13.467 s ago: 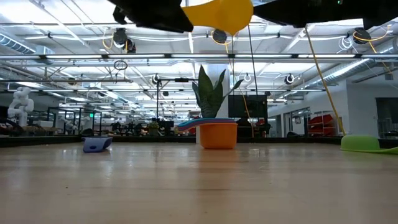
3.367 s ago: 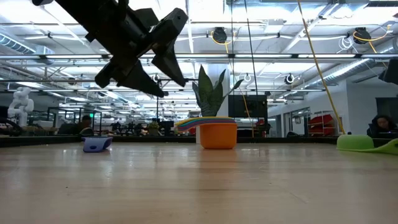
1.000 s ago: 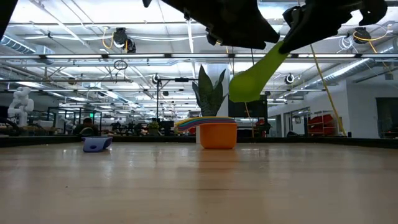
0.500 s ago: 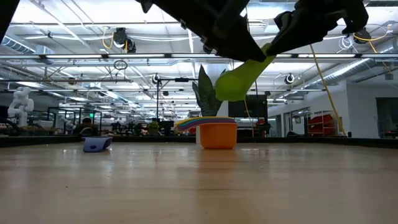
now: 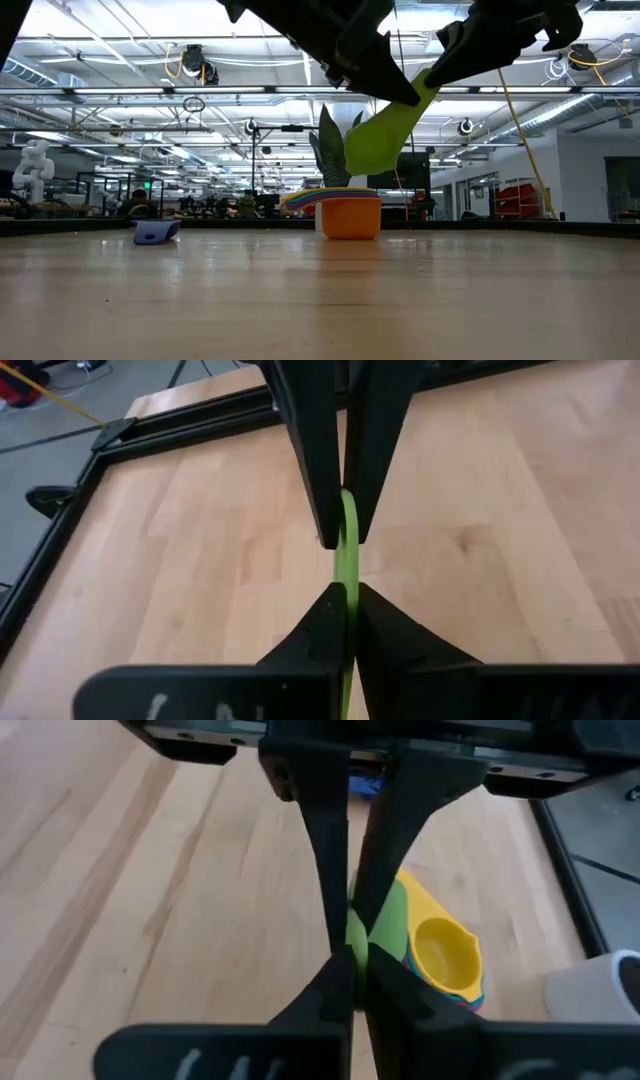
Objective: Nest measuring cups in basket
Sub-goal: Stack the green measuring cup on the yellow measuring cup
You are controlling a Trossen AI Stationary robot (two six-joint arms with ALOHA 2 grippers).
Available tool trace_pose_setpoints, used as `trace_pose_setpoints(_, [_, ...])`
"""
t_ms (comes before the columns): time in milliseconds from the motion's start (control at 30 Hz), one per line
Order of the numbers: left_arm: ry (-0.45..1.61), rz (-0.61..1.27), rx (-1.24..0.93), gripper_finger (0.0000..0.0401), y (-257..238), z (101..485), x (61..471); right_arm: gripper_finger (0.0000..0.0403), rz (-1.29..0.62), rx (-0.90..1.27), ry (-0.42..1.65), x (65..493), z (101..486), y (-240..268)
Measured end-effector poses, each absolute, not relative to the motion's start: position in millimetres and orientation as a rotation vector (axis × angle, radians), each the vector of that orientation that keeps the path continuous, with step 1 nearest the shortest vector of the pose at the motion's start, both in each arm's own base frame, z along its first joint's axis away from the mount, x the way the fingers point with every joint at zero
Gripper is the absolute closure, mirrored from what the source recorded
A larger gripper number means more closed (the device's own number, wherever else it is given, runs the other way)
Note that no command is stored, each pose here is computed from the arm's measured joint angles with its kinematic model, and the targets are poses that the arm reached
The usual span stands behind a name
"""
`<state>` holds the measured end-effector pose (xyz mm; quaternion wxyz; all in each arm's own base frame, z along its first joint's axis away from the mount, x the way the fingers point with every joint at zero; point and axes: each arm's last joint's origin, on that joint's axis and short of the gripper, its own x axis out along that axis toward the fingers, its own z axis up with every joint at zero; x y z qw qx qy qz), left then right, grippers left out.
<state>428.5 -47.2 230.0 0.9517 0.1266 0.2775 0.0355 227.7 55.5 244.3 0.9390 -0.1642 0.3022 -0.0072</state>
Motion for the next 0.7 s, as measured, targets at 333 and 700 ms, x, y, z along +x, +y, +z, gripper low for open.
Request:
trace_pose_setpoints(333, [0.610, 0.311, 0.282, 0.0395, -48, 251, 408, 0.0306, -0.231, -0.405, 0.567, 220, 253, 59])
trace_pose_setpoints(700, [0.257, 0.624, 0.030, 0.0392, -46, 289, 380, 0.0248, -0.268, -0.409, 0.547, 213, 257, 64])
